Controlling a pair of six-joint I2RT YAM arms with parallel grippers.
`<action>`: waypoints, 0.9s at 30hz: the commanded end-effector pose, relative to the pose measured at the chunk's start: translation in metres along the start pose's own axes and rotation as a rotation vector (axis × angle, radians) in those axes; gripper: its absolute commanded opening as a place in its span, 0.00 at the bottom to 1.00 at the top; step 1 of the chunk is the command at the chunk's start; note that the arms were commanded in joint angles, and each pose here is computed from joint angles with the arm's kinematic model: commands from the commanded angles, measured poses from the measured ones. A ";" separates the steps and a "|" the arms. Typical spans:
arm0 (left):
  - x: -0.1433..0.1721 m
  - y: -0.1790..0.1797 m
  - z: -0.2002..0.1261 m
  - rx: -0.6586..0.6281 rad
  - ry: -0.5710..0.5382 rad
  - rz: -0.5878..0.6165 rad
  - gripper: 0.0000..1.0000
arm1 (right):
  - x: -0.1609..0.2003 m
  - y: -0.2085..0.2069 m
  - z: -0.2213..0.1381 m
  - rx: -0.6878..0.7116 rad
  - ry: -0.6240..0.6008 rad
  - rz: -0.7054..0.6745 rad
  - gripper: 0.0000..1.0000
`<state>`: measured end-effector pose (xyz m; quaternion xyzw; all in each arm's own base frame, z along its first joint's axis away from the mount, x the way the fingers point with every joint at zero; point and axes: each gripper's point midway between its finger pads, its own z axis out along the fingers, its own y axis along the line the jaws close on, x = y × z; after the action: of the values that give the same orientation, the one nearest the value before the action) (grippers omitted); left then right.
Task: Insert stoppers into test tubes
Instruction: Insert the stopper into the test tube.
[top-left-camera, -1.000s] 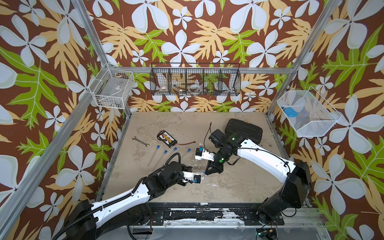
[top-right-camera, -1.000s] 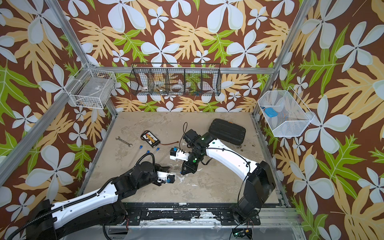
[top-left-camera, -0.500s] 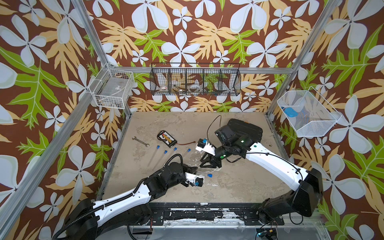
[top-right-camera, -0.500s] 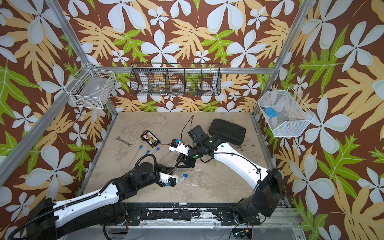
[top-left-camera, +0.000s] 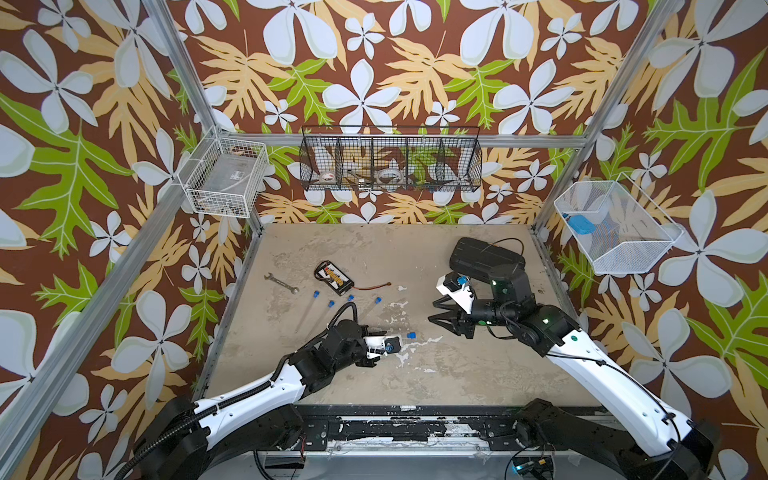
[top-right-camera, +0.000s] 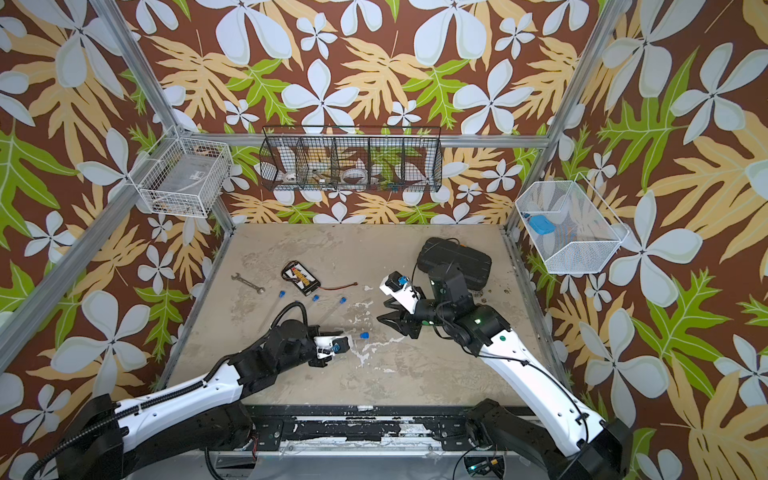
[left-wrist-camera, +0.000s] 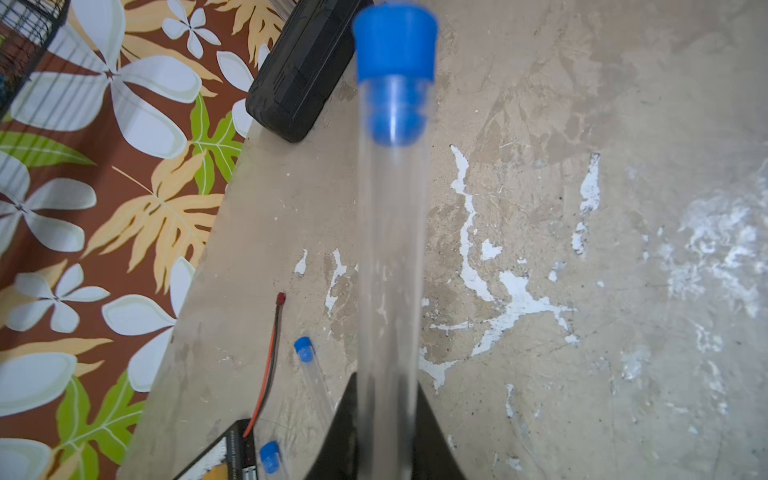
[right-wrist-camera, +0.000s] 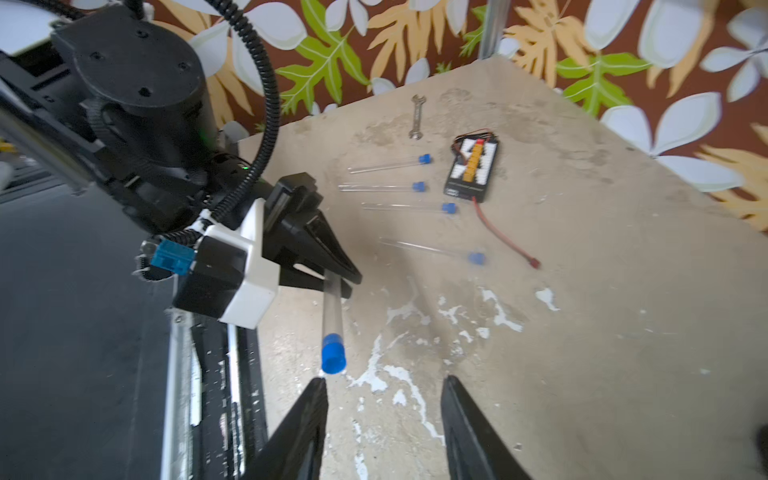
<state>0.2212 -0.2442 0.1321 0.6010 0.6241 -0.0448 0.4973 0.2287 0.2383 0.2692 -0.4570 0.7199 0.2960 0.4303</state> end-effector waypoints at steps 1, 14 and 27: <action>-0.005 -0.006 0.002 0.050 -0.039 -0.147 0.00 | -0.011 -0.016 -0.006 0.102 -0.020 -0.094 0.44; -0.032 -0.010 0.001 0.120 -0.164 -0.228 0.00 | 0.030 0.047 -0.001 -0.145 -0.007 -0.615 0.44; -0.045 -0.020 -0.002 0.197 -0.220 -0.206 0.00 | 0.047 0.053 0.024 -0.246 0.091 -0.703 0.45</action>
<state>0.1954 -0.2757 0.1441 0.5700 0.6301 -0.2105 0.4836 0.1793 0.2602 0.2179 -0.7262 0.5098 0.1989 0.4162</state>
